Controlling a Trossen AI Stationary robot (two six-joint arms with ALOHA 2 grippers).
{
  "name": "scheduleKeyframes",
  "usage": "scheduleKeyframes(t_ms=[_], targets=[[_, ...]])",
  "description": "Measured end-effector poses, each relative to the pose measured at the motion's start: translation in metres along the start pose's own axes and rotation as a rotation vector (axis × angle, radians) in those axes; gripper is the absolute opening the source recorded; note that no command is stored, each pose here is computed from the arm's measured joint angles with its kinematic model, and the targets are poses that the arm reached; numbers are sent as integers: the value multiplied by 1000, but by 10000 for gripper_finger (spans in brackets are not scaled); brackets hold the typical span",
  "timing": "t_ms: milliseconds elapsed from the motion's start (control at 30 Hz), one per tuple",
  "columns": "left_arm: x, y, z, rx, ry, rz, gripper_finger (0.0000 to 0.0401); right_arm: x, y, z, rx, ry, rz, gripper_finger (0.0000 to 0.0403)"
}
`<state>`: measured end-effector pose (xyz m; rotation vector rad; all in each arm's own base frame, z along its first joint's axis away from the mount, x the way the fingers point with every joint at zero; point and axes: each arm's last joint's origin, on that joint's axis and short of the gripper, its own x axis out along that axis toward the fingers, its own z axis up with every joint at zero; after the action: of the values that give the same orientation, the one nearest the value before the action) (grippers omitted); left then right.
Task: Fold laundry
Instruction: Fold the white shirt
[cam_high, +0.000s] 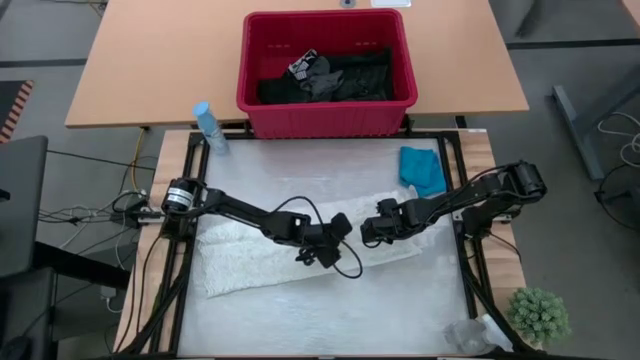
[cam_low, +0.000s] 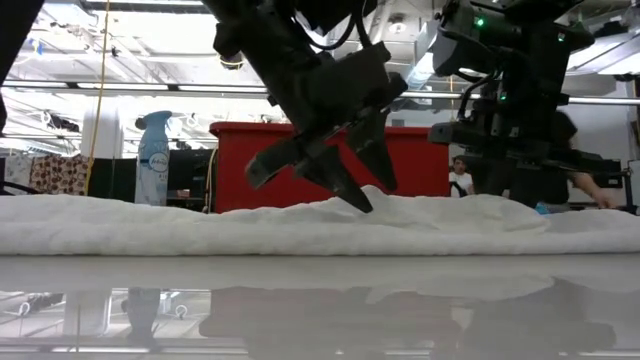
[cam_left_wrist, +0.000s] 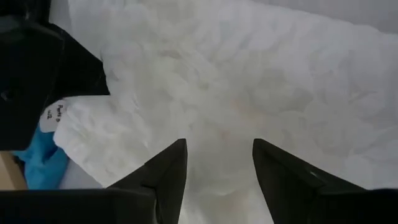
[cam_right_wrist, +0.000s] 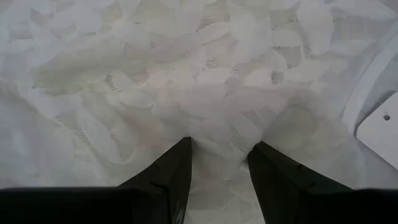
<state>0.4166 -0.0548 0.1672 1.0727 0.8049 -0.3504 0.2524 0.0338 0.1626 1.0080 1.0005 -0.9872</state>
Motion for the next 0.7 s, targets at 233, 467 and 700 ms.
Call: scheduleKeyframes(t_ms=[233, 467, 700], targets=[[-1, -8, 0, 3, -22, -88, 176, 0, 0, 0, -2, 0, 0, 180], [0, -2, 0, -67, -26, -37, 176, 0, 0, 0, -8, 0, 0, 180], [17, -13, -4, -16, 15, -69, 162, 0, 0, 0, -8, 0, 0, 180]])
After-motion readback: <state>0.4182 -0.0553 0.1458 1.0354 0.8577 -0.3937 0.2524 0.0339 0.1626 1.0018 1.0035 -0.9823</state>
